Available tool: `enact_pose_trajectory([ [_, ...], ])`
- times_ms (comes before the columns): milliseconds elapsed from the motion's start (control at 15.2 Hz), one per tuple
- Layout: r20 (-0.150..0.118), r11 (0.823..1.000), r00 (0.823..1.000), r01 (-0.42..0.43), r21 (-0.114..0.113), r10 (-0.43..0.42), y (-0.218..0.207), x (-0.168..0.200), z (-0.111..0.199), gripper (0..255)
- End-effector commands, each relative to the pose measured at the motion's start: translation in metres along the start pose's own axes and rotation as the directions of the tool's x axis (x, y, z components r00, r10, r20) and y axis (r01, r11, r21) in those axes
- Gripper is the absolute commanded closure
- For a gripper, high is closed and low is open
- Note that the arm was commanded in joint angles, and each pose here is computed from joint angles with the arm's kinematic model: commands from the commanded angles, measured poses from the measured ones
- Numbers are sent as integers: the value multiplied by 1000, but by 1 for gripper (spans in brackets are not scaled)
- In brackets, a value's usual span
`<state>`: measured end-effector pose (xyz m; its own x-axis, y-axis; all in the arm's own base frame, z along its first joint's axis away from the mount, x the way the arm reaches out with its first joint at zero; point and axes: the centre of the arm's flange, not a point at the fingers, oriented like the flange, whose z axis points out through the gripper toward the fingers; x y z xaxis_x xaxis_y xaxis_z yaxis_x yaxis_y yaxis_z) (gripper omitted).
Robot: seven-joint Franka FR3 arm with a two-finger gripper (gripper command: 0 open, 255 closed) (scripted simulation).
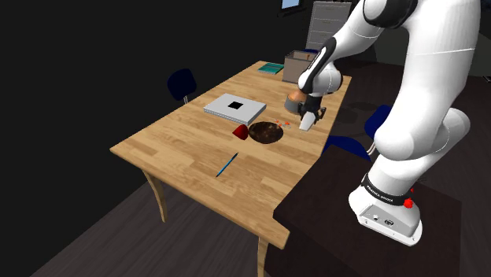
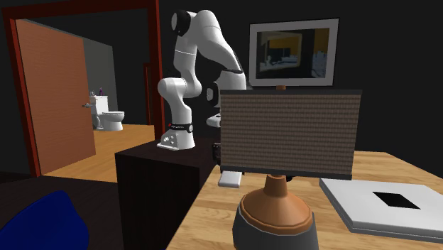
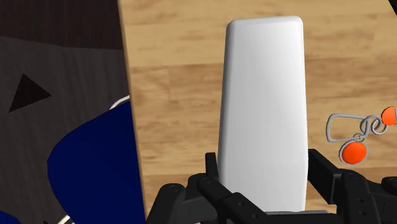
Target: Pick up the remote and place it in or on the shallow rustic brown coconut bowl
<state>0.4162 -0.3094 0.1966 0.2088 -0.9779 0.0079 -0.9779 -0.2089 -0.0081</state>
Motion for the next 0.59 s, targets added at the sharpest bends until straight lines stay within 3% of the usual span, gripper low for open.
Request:
enact_pose_trajectory([
  [0,0,1000,1000,0,0,0,0,-1,-11,255],
  [528,0,1000,1000,0,0,0,-10,-9,-47,255],
])
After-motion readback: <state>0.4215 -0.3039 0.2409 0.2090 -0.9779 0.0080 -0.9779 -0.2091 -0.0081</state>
